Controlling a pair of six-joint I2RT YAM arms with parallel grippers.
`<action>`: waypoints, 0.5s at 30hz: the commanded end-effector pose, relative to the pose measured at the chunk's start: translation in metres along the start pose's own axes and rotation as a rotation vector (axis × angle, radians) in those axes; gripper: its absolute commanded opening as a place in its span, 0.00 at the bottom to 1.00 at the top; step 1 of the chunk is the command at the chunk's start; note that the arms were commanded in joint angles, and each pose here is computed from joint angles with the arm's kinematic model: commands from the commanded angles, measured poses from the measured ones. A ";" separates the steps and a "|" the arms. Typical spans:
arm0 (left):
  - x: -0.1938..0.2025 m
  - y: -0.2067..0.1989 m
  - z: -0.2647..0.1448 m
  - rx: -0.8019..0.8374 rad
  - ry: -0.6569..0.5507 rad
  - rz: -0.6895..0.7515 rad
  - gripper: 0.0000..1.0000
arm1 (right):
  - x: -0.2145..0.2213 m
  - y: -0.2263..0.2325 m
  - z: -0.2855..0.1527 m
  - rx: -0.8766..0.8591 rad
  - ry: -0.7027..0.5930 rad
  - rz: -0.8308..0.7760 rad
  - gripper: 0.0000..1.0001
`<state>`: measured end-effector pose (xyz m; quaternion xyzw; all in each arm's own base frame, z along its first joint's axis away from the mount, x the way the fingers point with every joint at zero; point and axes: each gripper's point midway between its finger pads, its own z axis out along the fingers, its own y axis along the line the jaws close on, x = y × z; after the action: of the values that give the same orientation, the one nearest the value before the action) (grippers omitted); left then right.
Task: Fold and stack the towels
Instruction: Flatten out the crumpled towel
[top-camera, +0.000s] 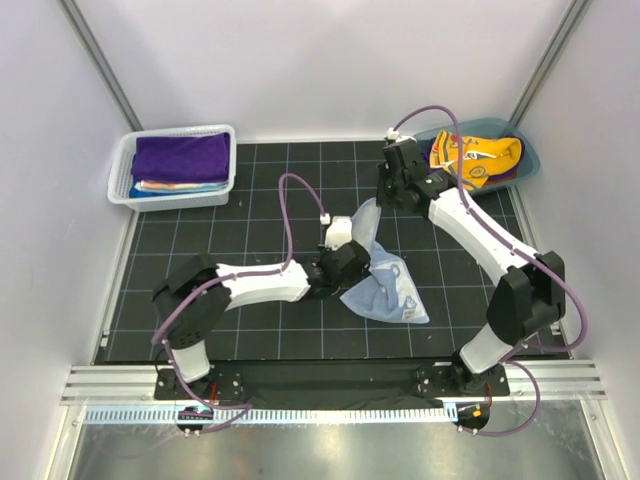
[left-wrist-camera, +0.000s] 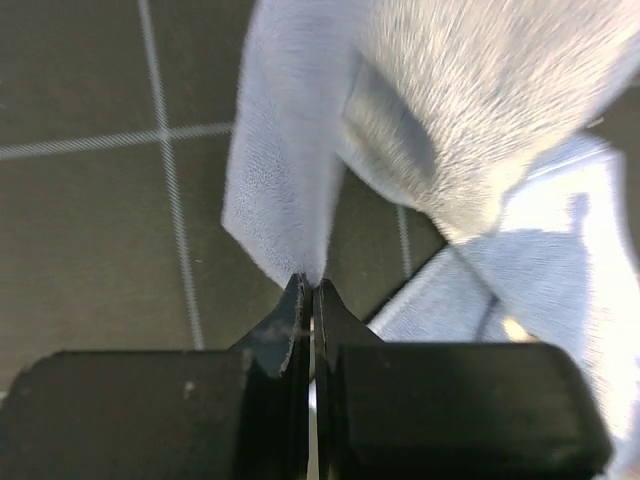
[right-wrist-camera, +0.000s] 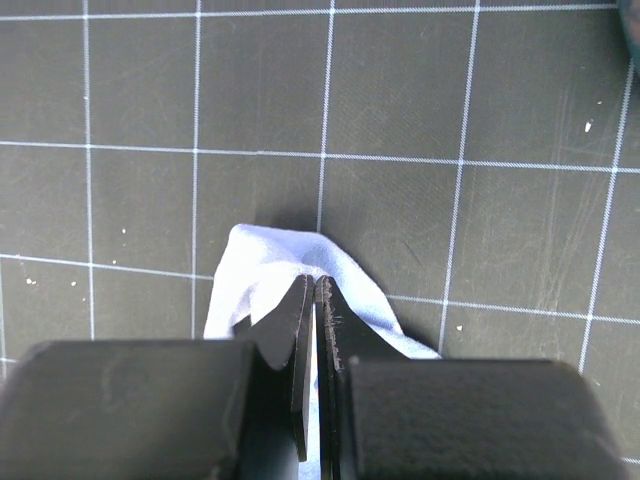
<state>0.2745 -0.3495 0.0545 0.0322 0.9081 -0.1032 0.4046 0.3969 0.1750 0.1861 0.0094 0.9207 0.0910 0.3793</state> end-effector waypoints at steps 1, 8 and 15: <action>-0.054 0.004 -0.038 0.003 -0.137 -0.016 0.00 | -0.024 0.003 -0.029 -0.035 -0.098 0.023 0.01; -0.109 0.014 -0.106 0.067 -0.223 0.045 0.00 | -0.042 0.005 -0.080 -0.099 -0.189 0.009 0.01; -0.150 0.010 -0.194 0.325 -0.296 0.113 0.00 | -0.063 0.013 -0.163 -0.225 -0.338 -0.036 0.01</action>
<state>0.2525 -0.3002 0.2422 0.0783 0.8369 -0.1886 0.5078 0.3443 0.1586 0.3063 -0.0088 0.8564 0.1598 0.4910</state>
